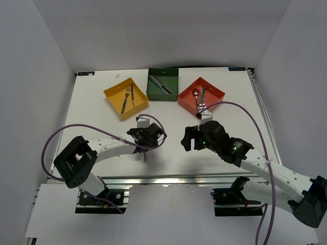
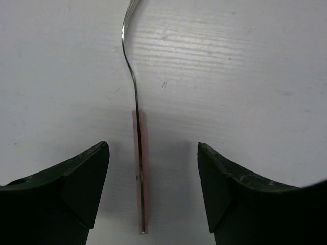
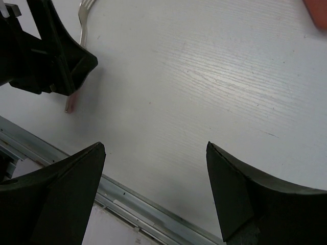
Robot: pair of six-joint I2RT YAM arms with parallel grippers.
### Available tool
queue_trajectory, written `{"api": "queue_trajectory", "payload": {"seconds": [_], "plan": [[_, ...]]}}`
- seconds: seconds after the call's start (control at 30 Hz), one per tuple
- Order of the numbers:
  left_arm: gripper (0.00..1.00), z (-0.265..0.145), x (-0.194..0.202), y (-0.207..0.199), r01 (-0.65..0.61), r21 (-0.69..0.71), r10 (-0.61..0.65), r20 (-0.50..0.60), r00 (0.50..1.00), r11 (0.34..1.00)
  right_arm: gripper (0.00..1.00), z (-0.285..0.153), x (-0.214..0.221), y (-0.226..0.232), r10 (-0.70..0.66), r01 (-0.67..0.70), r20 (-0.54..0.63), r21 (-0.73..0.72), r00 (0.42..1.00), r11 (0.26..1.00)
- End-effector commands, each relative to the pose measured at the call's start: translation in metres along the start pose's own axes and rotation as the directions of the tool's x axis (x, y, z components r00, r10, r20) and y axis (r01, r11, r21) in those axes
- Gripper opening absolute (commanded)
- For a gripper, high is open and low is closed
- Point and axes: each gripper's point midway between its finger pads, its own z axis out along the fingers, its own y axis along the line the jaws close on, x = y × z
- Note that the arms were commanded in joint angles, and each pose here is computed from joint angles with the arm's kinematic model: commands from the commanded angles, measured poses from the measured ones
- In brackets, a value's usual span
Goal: Sort the eating utensils into containers
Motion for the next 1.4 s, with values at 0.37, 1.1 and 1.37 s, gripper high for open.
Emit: {"api": "queue_trajectory", "payload": {"seconds": [0.37, 1.1, 1.37], "plan": [[0.29, 0.017, 0.04, 0.019, 0.084, -0.043, -0.085, -0.012, 0.996, 0.996, 0.84, -0.004, -0.001, 0.002, 0.021, -0.021, 0.022, -0.012, 1.0, 1.0], [0.0, 0.039, -0.244, 0.043, -0.289, -0.045, 0.29, 0.255, 0.922, 0.956, 0.84, 0.003, -0.015, 0.009, -0.035, 0.036, 0.049, -0.03, 0.998, 0.999], [0.0, 0.107, -0.256, 0.061, -0.336, -0.01, 0.333, 0.149, 0.931, 0.942, 0.84, 0.004, -0.014, 0.015, -0.048, 0.05, 0.037, -0.063, 0.998, 0.997]]}}
